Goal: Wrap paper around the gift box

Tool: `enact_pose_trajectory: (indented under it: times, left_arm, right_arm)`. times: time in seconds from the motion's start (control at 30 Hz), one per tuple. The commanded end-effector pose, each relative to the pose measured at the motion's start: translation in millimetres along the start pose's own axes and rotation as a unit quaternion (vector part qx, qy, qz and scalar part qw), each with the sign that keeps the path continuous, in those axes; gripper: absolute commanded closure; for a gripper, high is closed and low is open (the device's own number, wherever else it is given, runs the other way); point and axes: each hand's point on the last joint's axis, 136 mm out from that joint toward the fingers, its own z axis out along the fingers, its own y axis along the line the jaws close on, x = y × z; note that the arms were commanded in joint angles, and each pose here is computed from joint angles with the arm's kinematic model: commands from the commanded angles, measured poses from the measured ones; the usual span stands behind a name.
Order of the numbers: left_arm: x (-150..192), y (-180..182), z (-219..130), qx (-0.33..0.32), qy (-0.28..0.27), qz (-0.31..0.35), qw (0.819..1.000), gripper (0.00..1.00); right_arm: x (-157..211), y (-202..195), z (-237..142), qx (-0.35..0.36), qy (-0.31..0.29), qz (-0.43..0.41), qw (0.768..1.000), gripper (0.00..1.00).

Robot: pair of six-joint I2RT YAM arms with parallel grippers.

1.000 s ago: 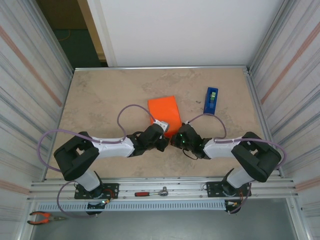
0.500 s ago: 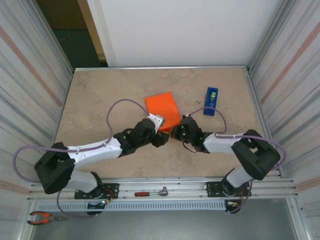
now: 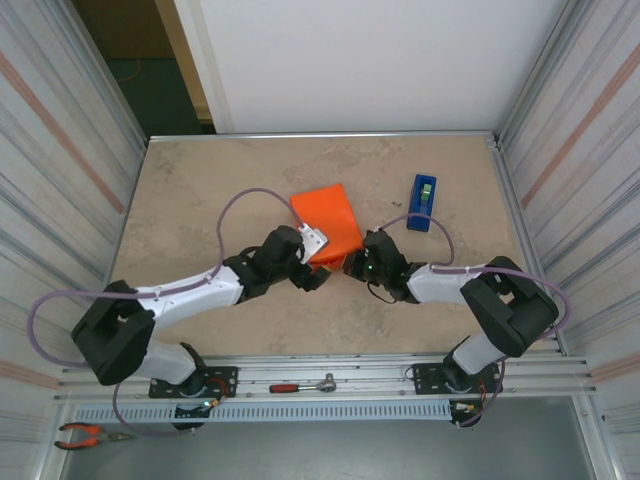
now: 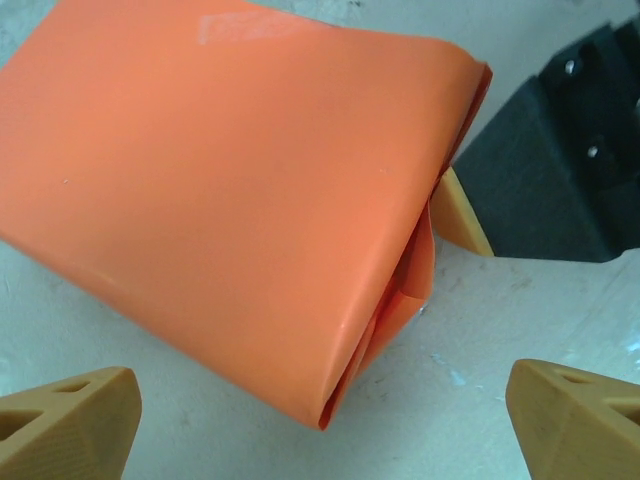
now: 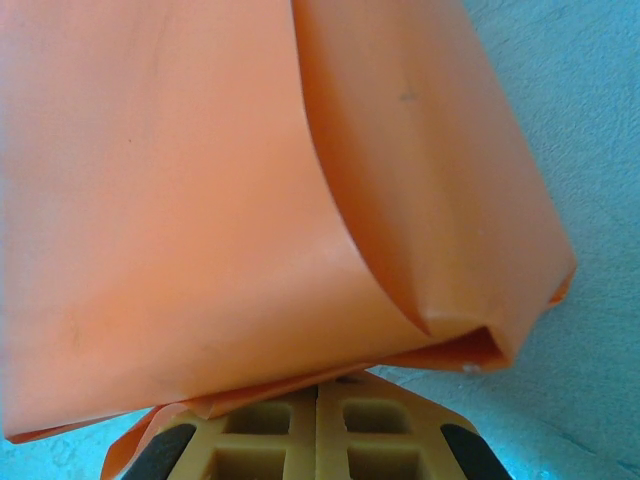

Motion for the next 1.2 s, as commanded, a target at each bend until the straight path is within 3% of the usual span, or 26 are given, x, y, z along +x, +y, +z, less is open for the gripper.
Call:
enact_pose_trajectory:
  times: [0.0,0.3,0.83,1.17]
  left_arm:
    - [-9,3,8,-0.003,0.007,0.088,0.996,0.05]
    - [-8,-1,31,-0.012,0.015,0.162,0.987,0.03]
    - [-8,13,61,-0.065,0.026,0.178,0.981,0.02]
    - [2,14,65,-0.054,0.043,0.176,0.982,0.28]
  right_arm:
    - [-5,6,4,-0.003,0.003,-0.013,1.0,1.0]
    - [-11,7,4,-0.002,0.002,-0.012,1.0,1.0]
    - [-14,3,5,0.001,0.005,-0.005,1.0,1.0]
    - [-16,5,-1,-0.003,0.006,-0.001,1.0,1.0]
